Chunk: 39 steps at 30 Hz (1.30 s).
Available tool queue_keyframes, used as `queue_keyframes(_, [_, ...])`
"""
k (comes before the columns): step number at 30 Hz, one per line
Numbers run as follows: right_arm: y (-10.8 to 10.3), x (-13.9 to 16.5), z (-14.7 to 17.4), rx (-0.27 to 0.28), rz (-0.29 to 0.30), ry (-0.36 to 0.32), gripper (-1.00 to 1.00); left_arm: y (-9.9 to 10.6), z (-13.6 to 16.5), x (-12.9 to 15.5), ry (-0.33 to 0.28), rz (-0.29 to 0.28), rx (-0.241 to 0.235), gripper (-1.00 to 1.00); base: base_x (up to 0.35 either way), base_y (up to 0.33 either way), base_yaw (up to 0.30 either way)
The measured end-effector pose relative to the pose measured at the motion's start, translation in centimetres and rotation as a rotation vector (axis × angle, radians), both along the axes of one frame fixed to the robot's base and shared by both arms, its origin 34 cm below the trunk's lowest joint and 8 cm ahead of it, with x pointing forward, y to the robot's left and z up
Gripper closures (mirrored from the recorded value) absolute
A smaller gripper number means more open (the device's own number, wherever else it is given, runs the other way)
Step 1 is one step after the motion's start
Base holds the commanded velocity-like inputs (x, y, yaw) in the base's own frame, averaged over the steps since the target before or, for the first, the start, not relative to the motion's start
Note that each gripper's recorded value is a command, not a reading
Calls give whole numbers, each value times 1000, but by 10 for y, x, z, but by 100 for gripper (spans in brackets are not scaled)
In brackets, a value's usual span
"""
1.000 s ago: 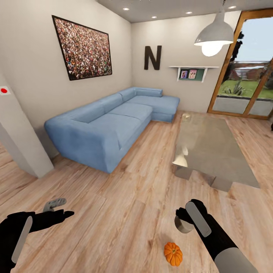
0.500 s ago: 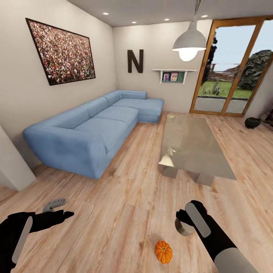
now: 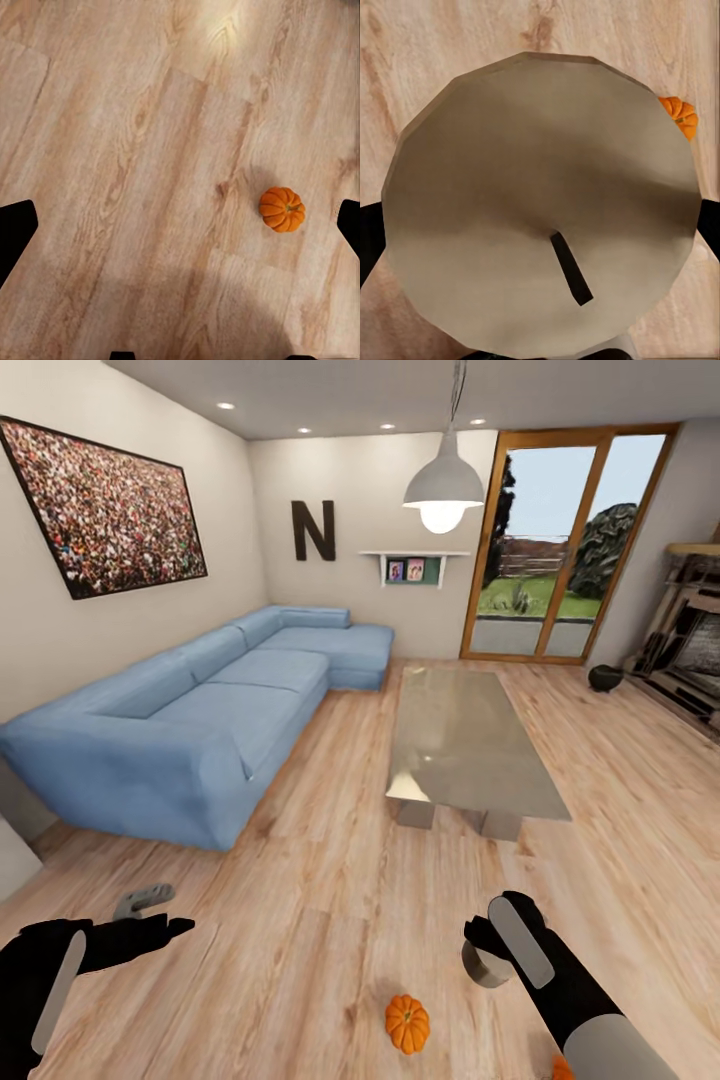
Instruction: Place each of the two pumpkins and all three candles from the living room inside a cabinet in the living room (use any cabinet), then make sure every cabinet is closed, and position the cauldron so it is next to a table in the living room.
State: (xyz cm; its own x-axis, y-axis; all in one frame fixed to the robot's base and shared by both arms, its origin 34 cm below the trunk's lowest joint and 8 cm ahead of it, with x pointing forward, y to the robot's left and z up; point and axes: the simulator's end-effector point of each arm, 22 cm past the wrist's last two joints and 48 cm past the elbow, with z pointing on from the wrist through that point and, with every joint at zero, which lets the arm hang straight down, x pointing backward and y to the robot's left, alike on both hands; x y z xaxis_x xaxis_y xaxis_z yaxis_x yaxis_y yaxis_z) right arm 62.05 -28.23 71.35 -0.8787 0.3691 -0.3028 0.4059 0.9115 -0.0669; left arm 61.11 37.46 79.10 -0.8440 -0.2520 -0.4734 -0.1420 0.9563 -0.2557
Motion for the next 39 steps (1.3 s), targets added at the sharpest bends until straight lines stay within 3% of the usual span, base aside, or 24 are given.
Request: queue_keyframes(39, [-1, 0, 69, -1, -2, -37, 100, 1, 70, -2, -39, 0, 5, -100, 0, 0, -249])
